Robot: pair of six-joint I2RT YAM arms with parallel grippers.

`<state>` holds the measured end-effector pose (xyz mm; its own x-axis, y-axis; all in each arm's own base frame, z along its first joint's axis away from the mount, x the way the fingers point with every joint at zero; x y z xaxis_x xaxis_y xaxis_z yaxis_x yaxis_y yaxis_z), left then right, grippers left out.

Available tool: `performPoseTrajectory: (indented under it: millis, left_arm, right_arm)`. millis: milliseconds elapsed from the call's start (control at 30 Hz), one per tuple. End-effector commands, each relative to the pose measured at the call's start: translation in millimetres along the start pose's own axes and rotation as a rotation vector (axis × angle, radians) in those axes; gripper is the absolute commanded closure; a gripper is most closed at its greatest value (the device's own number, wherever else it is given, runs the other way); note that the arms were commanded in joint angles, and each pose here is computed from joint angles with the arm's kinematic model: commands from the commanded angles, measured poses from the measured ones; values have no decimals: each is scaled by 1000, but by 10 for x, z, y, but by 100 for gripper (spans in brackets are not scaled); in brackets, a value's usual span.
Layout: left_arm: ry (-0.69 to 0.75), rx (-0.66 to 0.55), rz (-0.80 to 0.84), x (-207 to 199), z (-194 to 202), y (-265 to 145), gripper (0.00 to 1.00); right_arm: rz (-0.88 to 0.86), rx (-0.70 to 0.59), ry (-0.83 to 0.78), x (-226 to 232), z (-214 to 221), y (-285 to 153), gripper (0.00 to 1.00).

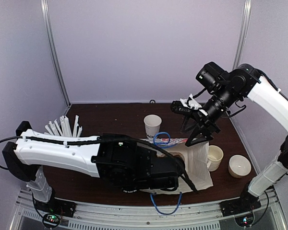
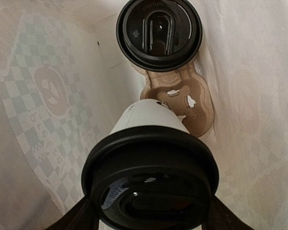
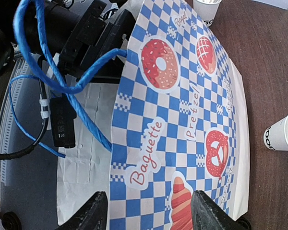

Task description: Pack the takeout coffee

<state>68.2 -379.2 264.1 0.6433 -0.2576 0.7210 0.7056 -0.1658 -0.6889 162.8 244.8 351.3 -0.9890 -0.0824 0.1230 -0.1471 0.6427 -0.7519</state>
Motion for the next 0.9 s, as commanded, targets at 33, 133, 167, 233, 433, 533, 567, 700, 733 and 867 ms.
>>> performPoseTrajectory:
  millis: [33,133,167,233,433,533,567,700,733,867]
  left_arm:
    - [-58,-35,-27,133,53,-60,39]
    - [-72,-38,-29,167,74,-68,38]
    - [-74,-36,-30,171,75,-59,38]
    - [-79,-36,-27,169,72,-44,38]
    - [-91,-36,-32,190,83,-38,38]
    - [-100,-36,-41,212,102,-52,39]
    - [-109,-36,-42,226,116,-57,38]
    - [-120,-39,-43,237,141,-61,39]
    - [-119,-38,-40,230,145,-59,39]
    - [-114,-46,0,156,157,-40,39]
  right_arm:
    - [-32,31,-130,177,-88,-41,36]
    - [-15,70,-170,225,-115,1,35]
    - [4,77,-171,207,-135,23,35]
    - [20,80,-181,188,-179,58,35]
    - [23,82,-209,183,-308,219,35]
    - [43,73,-202,148,-375,278,38]
    - [46,71,-199,131,-392,300,38]
    - [99,66,-175,32,-450,346,53]
    - [120,61,-172,2,-471,344,58]
    - [163,45,-135,-70,-512,320,85]
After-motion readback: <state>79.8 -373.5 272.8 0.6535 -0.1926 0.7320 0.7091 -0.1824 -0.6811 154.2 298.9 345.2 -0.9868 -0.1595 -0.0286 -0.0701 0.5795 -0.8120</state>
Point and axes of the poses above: each gripper's point midway between its finger pads, its own y axis out along the fingers, its own x axis along the line the jaws close on, z = x × y, the point moved 6 cm from there along -y, back along the fingers
